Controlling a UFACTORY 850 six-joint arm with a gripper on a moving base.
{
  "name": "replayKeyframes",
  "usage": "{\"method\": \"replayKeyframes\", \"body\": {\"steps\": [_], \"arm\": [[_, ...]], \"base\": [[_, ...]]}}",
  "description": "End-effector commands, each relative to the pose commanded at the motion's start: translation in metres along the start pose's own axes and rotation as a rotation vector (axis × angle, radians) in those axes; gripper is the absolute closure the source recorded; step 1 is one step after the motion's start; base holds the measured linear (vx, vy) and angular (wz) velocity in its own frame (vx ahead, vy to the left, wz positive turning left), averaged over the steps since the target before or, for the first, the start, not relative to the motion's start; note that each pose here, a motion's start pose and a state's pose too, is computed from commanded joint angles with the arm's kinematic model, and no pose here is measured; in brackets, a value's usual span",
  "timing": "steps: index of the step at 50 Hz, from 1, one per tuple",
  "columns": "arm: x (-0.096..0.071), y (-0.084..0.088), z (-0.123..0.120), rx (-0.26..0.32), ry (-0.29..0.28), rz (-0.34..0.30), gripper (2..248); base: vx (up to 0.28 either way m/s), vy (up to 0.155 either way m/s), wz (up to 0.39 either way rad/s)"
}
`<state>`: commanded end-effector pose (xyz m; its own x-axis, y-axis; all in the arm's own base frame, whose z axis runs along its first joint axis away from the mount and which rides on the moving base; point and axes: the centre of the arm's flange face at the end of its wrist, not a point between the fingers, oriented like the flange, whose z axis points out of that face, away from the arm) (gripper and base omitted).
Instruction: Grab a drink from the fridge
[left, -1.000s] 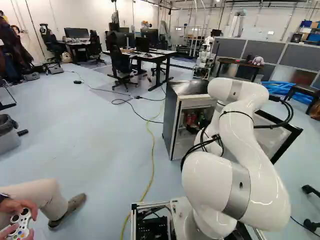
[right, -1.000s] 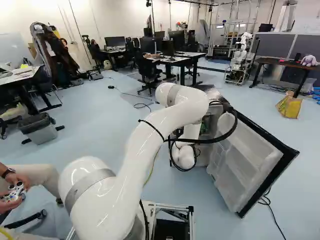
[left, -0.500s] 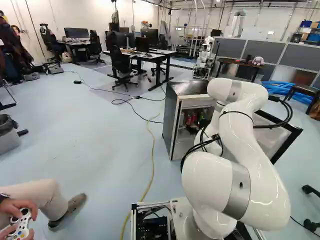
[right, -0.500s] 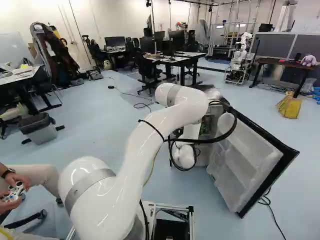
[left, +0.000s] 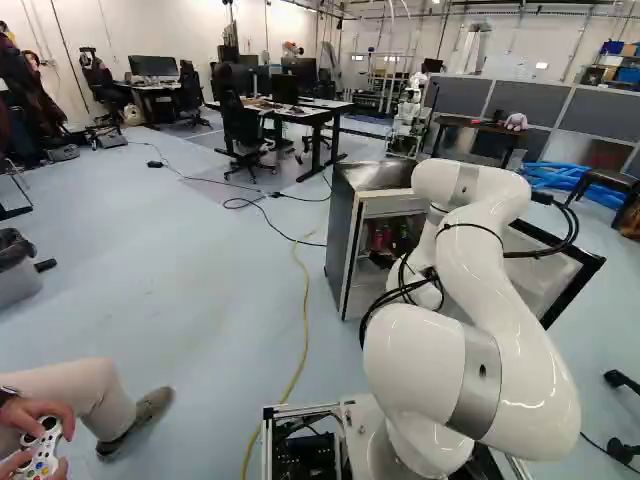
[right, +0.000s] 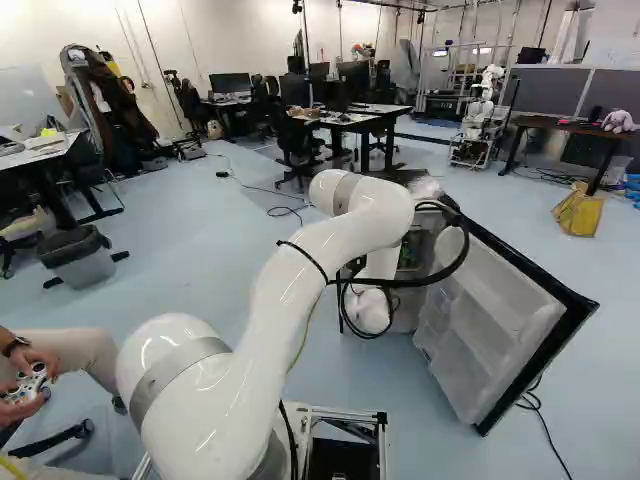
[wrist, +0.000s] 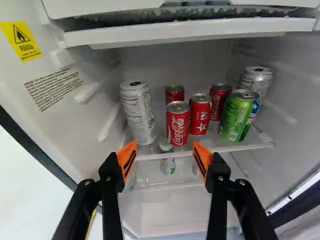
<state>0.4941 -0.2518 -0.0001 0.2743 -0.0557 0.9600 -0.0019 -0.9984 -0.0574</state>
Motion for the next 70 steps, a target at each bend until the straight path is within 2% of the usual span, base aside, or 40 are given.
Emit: {"method": "replayKeyframes", "body": {"steps": [34,70], "arm": [[-0.002,0.009,0.035,0.011,0.038,-0.037,83],[-0.005,0.033,0.082,0.006,0.122,-0.088,83]], "base": [[0.0,0.0,0.0],[0.0,0.0,0.0]]}}
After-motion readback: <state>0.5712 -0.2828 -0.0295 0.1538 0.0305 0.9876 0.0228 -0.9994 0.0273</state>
